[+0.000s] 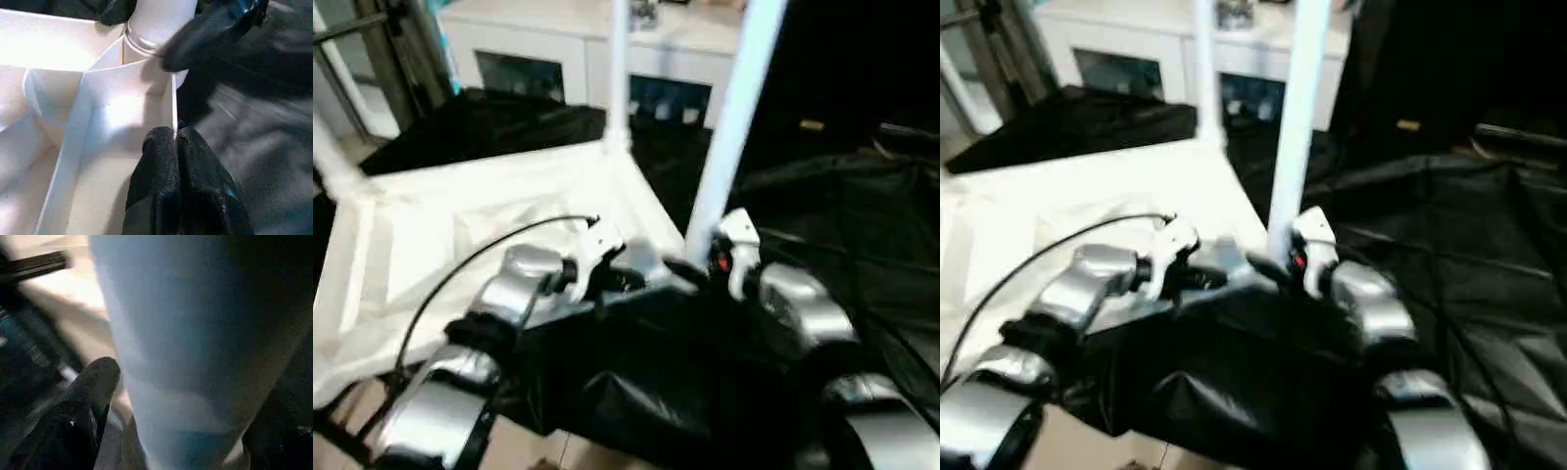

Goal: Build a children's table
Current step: Rotate leg to tighten, then rotate table base

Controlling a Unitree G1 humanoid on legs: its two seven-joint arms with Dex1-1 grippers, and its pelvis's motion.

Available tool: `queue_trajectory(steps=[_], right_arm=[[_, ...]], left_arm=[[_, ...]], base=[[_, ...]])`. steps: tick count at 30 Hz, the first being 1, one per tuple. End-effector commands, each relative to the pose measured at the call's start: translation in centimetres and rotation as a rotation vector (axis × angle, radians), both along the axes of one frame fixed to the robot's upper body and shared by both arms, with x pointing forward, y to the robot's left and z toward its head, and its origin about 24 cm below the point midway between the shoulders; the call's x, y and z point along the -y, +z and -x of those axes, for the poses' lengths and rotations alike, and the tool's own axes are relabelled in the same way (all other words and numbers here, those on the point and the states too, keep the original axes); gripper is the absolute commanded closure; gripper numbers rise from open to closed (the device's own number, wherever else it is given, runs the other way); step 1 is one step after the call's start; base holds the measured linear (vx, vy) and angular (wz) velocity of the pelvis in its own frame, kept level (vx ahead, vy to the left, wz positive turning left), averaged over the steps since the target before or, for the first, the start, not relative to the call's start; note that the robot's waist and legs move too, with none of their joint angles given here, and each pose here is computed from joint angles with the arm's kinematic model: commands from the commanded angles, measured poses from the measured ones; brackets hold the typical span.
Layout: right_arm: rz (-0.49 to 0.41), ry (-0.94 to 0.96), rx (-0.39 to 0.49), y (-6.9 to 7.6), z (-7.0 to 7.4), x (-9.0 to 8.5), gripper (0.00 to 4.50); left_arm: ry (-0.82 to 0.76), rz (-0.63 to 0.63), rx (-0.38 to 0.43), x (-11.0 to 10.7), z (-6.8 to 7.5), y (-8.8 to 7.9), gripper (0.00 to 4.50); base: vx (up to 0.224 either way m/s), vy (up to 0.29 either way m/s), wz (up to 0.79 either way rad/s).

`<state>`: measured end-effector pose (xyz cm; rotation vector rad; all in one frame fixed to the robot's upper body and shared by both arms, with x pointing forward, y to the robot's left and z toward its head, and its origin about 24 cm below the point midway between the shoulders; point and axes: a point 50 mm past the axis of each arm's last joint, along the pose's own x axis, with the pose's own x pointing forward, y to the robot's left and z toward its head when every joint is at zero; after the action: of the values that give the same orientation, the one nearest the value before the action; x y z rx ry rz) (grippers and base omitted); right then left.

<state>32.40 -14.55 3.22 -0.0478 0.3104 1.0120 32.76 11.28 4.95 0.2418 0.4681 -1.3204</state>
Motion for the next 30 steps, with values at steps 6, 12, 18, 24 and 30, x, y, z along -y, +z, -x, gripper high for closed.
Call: queue_trajectory(steps=[6,12,18,24,30], right_arm=[[-0.03,0.259,-0.137,-0.9,2.4,-1.0,1.06],[-0.035,0.28,-0.153,-0.7,2.6,-0.9,1.5],[-0.057,0.211,-0.153,-0.9,2.3,-1.4,1.86],[0.009,-0.056,-0.138,-2.1,0.7,-1.7,1.97],[0.066,-0.431,-0.146,-3.6,-0.8,-3.2,2.03]], left_arm=[[-0.175,0.014,-0.016,0.4,0.9,0.8,4.5],[-0.204,0.018,-0.04,0.0,1.2,0.9,4.5],[-0.139,0.026,-0.013,0.3,0.9,0.8,4.5],[0.058,0.011,0.061,1.1,-0.9,1.0,4.5],[0.295,0.023,0.125,3.4,-2.8,1.4,4.5]], base=[[0.0,0.0,0.0],[0.0,0.0,0.0],[0.0,0.0,0.0],[0.0,0.0,0.0],[0.0,0.0,0.0]])
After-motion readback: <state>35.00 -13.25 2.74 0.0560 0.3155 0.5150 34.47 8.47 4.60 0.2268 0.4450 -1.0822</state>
